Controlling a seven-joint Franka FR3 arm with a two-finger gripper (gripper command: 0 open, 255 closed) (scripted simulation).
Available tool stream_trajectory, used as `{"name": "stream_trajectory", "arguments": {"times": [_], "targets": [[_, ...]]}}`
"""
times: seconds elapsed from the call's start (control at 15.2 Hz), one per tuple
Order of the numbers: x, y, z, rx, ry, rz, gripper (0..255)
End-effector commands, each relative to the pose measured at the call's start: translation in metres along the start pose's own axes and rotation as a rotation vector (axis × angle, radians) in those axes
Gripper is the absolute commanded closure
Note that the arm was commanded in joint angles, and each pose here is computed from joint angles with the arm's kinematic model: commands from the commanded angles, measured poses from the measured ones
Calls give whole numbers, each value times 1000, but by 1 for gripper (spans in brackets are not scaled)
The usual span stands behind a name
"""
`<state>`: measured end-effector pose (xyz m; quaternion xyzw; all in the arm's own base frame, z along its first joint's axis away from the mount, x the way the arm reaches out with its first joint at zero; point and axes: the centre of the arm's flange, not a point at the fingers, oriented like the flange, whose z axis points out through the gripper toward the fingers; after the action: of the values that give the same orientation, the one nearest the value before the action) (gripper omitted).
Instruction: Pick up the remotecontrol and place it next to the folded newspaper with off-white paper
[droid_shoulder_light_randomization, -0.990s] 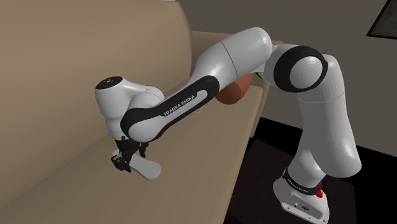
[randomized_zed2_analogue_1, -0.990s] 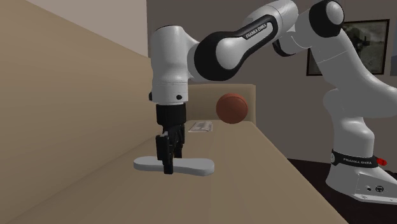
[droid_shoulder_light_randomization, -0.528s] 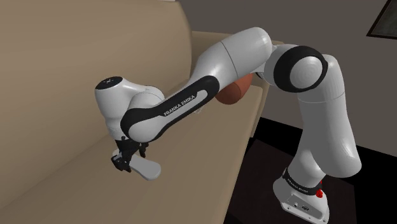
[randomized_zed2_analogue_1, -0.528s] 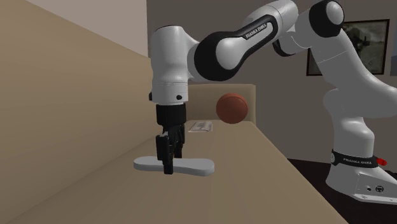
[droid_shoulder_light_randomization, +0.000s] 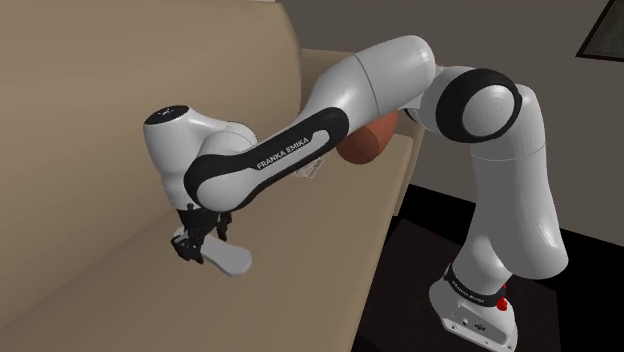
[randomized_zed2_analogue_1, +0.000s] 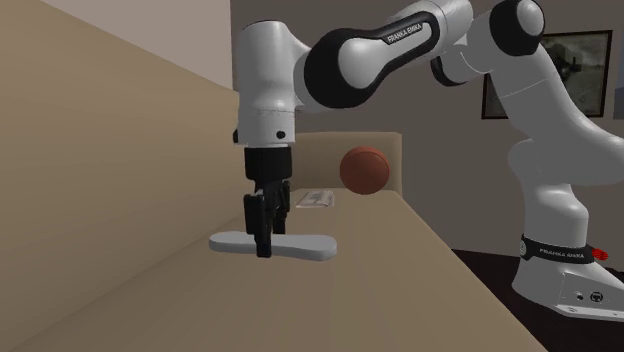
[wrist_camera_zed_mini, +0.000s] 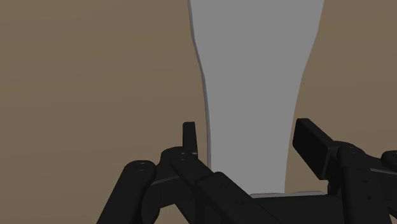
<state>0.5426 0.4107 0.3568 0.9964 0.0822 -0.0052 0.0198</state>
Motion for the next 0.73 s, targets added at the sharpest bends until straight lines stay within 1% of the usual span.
{"name": "stream_trajectory", "arguments": {"times": [0.0,0.66], "targets": [[-1,1,-10,0,0,0,255],[-2,3,-63,0,0,0,255]]}}
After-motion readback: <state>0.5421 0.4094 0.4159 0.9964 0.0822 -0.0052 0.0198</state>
